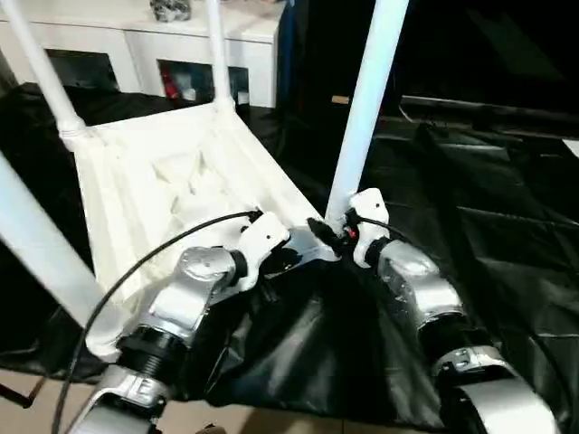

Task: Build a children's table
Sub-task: Rotate leg to tighten

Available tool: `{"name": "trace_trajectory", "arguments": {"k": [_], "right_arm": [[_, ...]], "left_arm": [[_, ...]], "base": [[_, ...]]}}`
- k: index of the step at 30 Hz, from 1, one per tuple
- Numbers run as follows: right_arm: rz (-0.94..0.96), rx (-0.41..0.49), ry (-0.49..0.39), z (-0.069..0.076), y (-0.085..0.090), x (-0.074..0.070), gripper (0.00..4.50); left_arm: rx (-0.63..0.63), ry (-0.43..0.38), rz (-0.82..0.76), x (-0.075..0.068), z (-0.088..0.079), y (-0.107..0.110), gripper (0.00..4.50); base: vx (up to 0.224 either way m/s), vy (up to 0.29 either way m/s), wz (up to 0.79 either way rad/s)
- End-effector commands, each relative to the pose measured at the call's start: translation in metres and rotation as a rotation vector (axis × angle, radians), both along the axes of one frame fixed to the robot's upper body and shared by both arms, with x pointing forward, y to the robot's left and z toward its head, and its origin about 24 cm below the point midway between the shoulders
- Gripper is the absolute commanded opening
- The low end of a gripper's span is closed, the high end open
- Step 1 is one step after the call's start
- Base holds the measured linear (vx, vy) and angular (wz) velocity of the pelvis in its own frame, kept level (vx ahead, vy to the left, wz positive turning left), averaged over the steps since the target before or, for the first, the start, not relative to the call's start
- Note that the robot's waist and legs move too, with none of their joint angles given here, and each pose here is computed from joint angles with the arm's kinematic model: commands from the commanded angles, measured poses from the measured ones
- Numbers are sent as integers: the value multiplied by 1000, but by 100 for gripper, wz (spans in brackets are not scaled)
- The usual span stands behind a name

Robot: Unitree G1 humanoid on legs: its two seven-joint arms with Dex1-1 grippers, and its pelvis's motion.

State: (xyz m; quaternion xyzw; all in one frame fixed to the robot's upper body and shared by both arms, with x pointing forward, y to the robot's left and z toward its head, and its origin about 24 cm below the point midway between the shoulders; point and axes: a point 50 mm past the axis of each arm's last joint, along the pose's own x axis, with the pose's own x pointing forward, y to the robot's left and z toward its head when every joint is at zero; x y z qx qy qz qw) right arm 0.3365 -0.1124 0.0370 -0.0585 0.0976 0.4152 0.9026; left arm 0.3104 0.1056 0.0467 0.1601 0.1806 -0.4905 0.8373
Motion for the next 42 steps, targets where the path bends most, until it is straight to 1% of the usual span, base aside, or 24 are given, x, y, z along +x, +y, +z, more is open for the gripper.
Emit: {"name": "trace_trajectory", "arguments": {"k": [1,3,4,5,8,10,11,16,22,26,28,29,30,31,32,33,34,36,39,40,41,42], "right_arm": [[311,-53,92,-20,29,-26,279],[435,-90,116,-22,21,-33,279],[454,-97,120,-22,19,-34,279],[520,-128,133,-23,14,-38,279],[593,-166,149,-24,8,-41,279],[604,-167,153,-24,7,-41,279],[618,-163,158,-23,7,-42,254],[692,-127,173,-18,9,-44,223],[777,-110,204,-18,13,-51,204],[776,-99,224,-20,13,-53,198],[700,-89,216,-24,15,-51,198],[685,-89,214,-25,15,-50,198],[594,-100,205,-29,18,-46,198],[544,-107,200,-31,19,-43,198],[544,-107,200,-31,19,-43,198],[456,-107,190,-33,22,-38,197],[259,-94,170,-36,30,-28,197],[142,-76,178,-38,37,-24,196],[21,-48,189,-39,49,-20,194],[-13,-35,190,-38,56,-19,194],[-26,-30,190,-38,59,-19,194],[-26,-30,183,-37,66,-19,194]], "left_arm": [[-62,-45,-101,-2,12,-13,0],[-70,-15,-164,-6,13,-6,0],[-68,-11,-174,-6,13,-5,0],[-55,3,-207,-8,12,0,0],[-34,22,-244,-8,12,8,0],[-29,26,-251,-8,12,10,0],[-28,27,-258,-8,12,12,0],[-22,39,-288,-5,15,22,0],[-4,59,-303,-8,14,30,0],[5,62,-281,-8,12,33,0],[-10,32,-192,-2,11,29,0],[-15,27,-178,-1,11,28,0],[-29,6,-130,3,12,23,0],[-34,-3,-109,4,12,21,0],[-34,-3,-109,4,12,21,0],[-36,-20,-69,6,12,17,0],[-39,-42,9,9,11,7,0],[-49,-45,69,10,9,-1,0],[-57,-46,145,9,7,-13,0],[-58,-50,161,9,6,-18,0],[-58,-51,167,9,6,-20,0],[-54,-61,182,9,5,-24,0]], "base": [[0,0,0],[0,0,0],[0,0,0],[0,0,0],[0,0,0],[0,0,0],[0,0,0],[0,0,0],[0,0,0],[0,0,0],[0,0,0],[0,0,0],[0,0,0],[0,0,0],[0,0,0],[-59,2,-2],[-59,2,-2],[-69,10,-7],[-60,21,-10],[-51,26,-11],[0,0,0],[0,0,0]]}}
